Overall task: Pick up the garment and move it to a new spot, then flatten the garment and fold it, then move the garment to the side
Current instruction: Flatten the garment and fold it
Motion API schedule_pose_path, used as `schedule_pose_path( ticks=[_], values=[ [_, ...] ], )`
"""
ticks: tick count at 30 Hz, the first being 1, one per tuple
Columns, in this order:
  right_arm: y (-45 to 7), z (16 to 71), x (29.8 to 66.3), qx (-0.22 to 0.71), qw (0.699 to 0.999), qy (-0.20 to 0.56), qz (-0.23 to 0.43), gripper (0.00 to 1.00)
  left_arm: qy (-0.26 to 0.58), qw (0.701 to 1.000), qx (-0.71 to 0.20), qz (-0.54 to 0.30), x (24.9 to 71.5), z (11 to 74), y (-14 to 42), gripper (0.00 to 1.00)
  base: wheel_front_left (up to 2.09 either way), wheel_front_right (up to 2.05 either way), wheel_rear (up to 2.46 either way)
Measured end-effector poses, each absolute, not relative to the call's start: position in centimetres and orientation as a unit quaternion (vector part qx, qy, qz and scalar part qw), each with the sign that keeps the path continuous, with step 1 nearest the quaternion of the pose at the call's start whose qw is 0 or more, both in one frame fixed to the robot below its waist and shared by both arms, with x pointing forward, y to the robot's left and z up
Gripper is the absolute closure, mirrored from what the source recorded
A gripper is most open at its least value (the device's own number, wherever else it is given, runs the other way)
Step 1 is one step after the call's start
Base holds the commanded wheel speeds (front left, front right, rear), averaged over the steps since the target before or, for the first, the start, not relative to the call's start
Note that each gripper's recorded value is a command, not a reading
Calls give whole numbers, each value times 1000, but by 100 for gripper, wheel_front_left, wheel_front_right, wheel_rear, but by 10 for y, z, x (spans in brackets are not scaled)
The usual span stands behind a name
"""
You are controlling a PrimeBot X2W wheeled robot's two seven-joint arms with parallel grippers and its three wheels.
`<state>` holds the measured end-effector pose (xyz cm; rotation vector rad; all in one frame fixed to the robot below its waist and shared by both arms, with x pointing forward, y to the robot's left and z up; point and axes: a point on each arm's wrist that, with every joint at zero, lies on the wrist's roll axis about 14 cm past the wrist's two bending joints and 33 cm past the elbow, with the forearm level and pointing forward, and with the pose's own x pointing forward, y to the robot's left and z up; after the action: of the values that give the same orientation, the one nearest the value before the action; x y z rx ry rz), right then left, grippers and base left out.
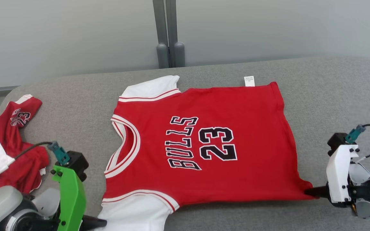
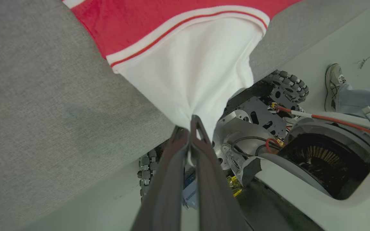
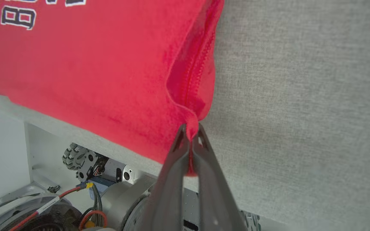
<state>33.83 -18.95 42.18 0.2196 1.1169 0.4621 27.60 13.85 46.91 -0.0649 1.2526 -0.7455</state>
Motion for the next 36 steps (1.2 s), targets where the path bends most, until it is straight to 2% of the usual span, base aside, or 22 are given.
schedule_pose_path(
  ticks=[4,7,14,25,36],
  values=[
    [-197,420,321,100,807,538,222,100,601,721,-36,-343,256,466,141,100,0,0,0],
    [-202,422,315,100,804,542,224,100,607,716,-40,-344,253,468,141,100,0,0,0],
    [-206,426,323,101,804,542,223,100,626,697,-50,-346,256,468,141,100,0,0,0],
    [-197,428,371,121,801,544,219,100,643,691,-74,-321,320,465,138,100,0,0,0],
    [-193,412,403,150,797,551,196,100,631,710,-86,-300,385,454,127,100,0,0,0]
  ],
)
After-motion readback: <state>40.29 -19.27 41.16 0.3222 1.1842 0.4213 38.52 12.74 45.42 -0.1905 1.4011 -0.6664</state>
